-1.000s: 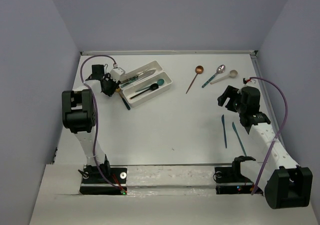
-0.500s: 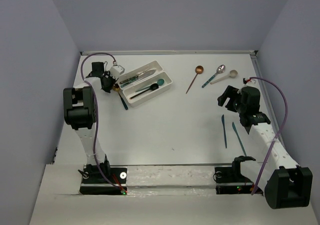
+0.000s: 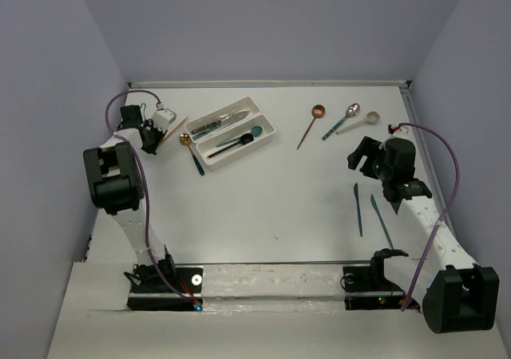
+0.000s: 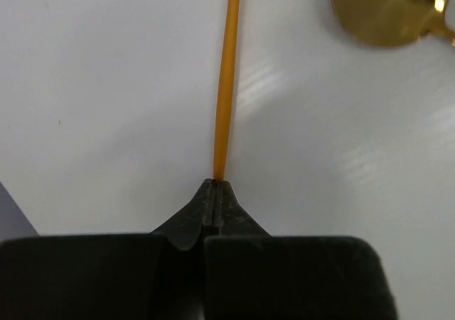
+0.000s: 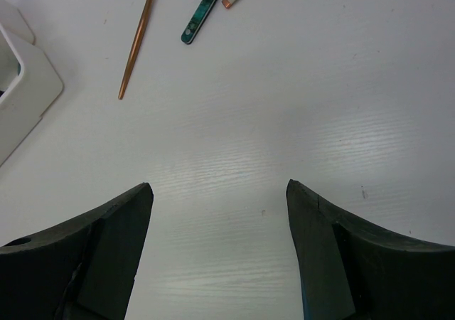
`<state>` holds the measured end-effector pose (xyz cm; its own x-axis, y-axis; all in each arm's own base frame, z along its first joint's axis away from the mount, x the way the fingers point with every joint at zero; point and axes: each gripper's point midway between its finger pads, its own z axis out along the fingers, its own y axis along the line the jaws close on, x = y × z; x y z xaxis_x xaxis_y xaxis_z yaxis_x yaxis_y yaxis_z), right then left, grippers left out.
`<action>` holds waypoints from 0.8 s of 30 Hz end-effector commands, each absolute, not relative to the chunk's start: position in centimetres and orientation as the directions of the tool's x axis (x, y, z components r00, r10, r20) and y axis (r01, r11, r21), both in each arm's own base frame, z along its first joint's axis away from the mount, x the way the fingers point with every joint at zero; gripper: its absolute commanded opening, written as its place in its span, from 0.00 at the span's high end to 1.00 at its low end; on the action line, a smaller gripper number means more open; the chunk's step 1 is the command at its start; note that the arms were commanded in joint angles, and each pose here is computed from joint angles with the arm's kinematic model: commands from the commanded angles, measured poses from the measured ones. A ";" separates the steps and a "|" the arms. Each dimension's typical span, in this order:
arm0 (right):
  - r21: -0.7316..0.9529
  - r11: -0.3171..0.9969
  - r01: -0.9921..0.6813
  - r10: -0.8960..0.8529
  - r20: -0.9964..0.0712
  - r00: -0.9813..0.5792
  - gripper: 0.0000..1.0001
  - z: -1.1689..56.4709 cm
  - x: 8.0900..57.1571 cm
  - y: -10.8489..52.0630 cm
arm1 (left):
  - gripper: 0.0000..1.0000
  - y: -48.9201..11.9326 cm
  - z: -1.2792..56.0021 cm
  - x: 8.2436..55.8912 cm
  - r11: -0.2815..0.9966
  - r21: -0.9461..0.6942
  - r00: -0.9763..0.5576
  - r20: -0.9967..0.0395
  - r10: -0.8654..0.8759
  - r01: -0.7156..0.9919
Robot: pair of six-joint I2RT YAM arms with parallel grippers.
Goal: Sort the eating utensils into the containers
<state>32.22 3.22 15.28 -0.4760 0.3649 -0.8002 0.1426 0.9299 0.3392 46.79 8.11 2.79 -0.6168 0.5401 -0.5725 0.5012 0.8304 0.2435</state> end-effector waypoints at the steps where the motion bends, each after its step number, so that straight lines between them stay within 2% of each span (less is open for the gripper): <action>1: 0.334 0.934 0.130 0.356 -0.822 -0.445 0.18 16.2 32.4 3.0 | 1.00 8.8 0.8 38.9 0.803 0.181 -0.677 -0.452 0.580 0.567; 7: 0.335 0.933 0.130 0.357 -0.822 -0.444 0.18 16.2 32.3 3.0 | 0.99 9.1 0.1 34.3 0.758 0.185 -0.667 -0.377 0.642 0.625; 8: 0.335 0.933 0.131 0.357 -0.821 -0.445 0.18 16.2 32.3 3.0 | 0.93 8.9 0.2 34.0 0.752 0.174 -0.664 -0.372 0.648 0.636; 9: 0.335 0.933 0.131 0.357 -0.821 -0.446 0.18 16.1 32.3 3.0 | 0.78 8.7 0.4 34.1 0.753 0.163 -0.663 -0.381 0.645 0.638; 12: 0.335 0.933 0.130 0.357 -0.823 -0.442 0.18 16.2 32.3 3.0 | 0.65 7.8 1.7 35.9 0.772 0.130 -0.657 -0.450 0.605 0.623; 19: 0.338 0.932 0.128 0.359 -0.825 -0.436 0.18 16.4 32.0 3.0 | 0.59 5.9 3.3 40.7 0.788 0.067 -0.636 -0.551 0.540 0.612; 24: 0.338 0.932 0.128 0.359 -0.825 -0.436 0.18 16.4 32.1 3.0 | 0.59 4.5 2.6 42.5 0.785 0.056 -0.636 -0.553 0.539 0.617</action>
